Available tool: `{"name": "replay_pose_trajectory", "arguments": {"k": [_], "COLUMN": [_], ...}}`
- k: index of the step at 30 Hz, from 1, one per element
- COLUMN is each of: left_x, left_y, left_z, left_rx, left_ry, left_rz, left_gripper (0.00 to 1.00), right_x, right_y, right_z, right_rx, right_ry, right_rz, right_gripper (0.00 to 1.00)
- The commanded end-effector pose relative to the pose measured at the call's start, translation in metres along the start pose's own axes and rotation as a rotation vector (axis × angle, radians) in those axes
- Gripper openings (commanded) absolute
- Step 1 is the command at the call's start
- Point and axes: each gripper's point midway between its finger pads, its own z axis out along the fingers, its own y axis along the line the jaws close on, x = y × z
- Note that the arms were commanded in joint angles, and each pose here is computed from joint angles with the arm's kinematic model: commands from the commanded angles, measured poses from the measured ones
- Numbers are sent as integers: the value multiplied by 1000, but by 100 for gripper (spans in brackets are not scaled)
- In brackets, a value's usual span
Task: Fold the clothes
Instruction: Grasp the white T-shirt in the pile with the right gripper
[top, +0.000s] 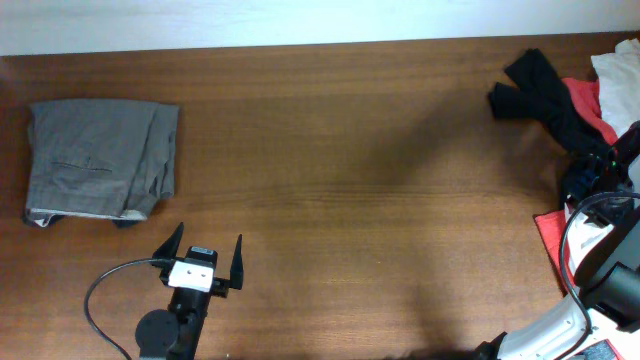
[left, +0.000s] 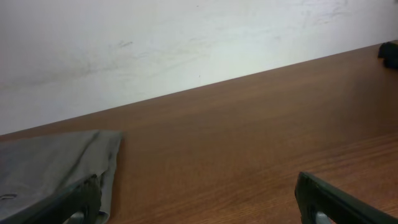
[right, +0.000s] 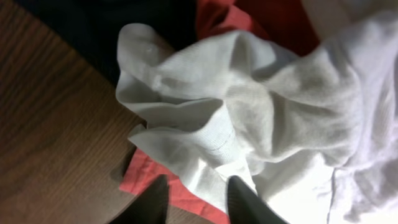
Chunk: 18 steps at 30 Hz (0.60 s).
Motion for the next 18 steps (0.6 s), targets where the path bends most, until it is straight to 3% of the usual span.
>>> {"name": "replay_pose_trajectory", "arguments": {"k": [1, 6, 12, 18], "left_x": [2, 2, 2, 2], "left_y": [0, 0, 0, 0], "left_z": [0, 0, 0, 0], "left_rx": [-4, -4, -4, -4], "left_ry": [0, 0, 0, 0], "left_rz": [13, 13, 13, 13], "left_gripper": [99, 100, 99, 99], "right_x": [-4, -5, -7, -7], "right_y": [-5, -3, -2, 3], "right_z": [0, 4, 5, 12], "right_rx": [23, 16, 14, -14], "right_ry": [-8, -14, -25, -33], "right_rz": [0, 0, 1, 2], "right_gripper": [41, 47, 67, 69]}}
